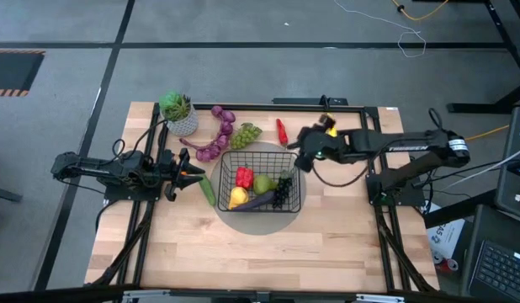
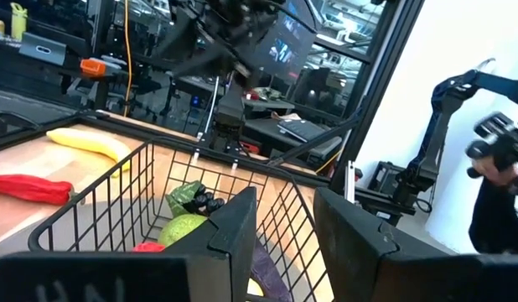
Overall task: Build produce basket
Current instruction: Put the yellow banana into the black wire basket
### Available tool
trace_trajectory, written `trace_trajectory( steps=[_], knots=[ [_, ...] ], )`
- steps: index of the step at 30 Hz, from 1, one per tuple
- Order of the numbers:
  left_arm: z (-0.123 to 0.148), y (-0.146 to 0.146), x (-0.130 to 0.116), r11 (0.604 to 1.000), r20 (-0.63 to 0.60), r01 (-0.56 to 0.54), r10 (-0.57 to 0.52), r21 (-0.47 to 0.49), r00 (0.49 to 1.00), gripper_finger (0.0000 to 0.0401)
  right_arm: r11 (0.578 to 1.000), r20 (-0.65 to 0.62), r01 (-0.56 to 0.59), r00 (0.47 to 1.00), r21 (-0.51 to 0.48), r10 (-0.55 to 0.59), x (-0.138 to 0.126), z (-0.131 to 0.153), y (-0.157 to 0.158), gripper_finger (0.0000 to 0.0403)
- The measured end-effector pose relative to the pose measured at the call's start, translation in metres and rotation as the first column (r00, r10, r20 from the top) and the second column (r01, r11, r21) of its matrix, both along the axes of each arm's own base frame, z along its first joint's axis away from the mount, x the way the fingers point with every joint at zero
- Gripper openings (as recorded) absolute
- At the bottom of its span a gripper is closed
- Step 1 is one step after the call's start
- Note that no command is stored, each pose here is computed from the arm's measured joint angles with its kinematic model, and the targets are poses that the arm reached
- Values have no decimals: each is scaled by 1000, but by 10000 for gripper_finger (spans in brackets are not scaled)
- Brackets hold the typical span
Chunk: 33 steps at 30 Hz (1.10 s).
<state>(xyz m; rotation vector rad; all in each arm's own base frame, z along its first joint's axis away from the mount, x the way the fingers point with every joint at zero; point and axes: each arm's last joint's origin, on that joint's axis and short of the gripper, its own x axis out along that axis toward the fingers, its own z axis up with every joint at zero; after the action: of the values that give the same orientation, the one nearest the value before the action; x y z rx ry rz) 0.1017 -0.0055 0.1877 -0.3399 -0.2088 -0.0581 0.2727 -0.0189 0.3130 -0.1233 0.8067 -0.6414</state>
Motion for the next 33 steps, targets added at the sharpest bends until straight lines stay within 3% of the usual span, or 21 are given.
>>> trace_trajectory(
  steps=[6, 11, 21, 28, 33],
  knots=[
    [-1, 0, 0, 1000, -7, 0, 0, 0, 1000, 115, 957, -31, 260, 964, -130, -266, -18, 0, -19, 198],
    [-1, 0, 0, 1000, -14, 0, 0, 1, 1000, 115, 918, -46, 381, 921, -108, -388, -27, -3, -45, 198],
    [-2, 0, 0, 1000, -20, 0, 0, 1, 1000, 115, 855, -132, 474, 880, 212, -456, -49, -12, -104, 198],
    [-3, 0, 1, 1000, -33, 0, 0, 2, 999, 115, 785, -164, 559, 829, 267, -535, -52, -24, -126, 198],
    [-4, 0, 1, 1000, -39, 0, 0, 3, 999, 115, 735, -247, 568, 823, 371, -511, -49, -42, -141, 198]
  ],
)
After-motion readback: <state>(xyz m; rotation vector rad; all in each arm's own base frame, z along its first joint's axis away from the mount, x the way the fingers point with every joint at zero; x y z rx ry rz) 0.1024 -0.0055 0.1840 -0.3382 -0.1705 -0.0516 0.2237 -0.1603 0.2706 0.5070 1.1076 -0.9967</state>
